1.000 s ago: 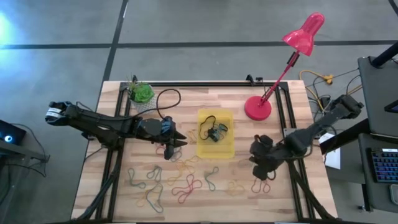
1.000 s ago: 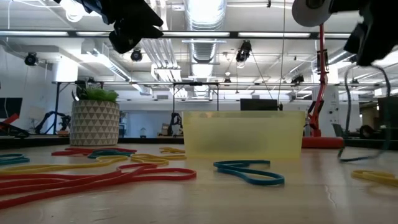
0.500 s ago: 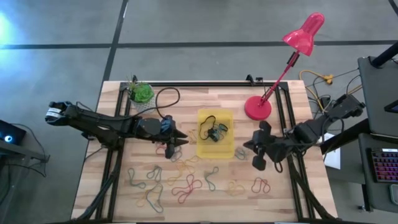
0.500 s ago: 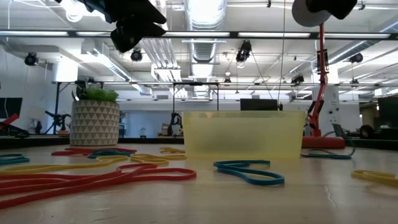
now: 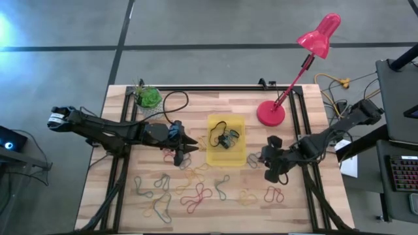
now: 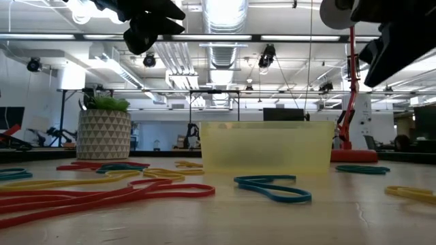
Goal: Pick and place rubber bands into bin
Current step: Put the blue rubber band into the bin
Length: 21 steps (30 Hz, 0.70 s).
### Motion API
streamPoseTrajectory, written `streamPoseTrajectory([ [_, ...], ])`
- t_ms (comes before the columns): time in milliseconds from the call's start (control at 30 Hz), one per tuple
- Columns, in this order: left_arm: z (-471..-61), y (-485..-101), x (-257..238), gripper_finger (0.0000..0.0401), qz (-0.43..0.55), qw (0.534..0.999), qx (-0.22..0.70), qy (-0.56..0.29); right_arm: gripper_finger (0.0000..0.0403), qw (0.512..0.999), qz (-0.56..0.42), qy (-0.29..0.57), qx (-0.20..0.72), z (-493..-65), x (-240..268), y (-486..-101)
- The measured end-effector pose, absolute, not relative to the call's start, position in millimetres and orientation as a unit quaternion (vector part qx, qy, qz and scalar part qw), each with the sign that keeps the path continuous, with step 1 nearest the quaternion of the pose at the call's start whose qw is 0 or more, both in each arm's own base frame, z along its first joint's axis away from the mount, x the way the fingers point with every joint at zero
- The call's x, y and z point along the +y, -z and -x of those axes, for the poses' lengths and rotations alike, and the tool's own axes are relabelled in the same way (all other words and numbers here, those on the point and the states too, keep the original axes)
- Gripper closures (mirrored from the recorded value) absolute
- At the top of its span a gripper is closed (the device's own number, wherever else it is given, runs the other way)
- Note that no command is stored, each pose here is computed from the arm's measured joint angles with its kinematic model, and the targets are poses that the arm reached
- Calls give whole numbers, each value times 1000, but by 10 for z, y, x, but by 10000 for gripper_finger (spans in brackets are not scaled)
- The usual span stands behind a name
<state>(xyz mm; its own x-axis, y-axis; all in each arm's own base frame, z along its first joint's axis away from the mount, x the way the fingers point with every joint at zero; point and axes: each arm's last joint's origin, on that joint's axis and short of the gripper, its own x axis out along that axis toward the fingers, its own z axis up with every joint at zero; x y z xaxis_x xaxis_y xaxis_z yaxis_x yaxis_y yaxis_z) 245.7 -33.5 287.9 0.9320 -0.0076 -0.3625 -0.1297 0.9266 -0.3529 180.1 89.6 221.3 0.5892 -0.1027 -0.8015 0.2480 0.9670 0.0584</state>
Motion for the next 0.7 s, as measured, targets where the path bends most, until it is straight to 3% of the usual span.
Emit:
streamPoseTrajectory([
  [167, -2457, -2878, -335, 296, 189, 965, 182, -32, 315, 903, -65, 73, 418, -1814, 896, -2014],
  [367, -2460, -2869, -335, 296, 189, 964, 183, -33, 259, 893, -60, 100, 435, -1799, 754, -1860],
  [700, -2464, -2863, -329, 296, 187, 964, 182, -43, 227, 864, -99, 92, 486, -1837, 434, -1722],
])
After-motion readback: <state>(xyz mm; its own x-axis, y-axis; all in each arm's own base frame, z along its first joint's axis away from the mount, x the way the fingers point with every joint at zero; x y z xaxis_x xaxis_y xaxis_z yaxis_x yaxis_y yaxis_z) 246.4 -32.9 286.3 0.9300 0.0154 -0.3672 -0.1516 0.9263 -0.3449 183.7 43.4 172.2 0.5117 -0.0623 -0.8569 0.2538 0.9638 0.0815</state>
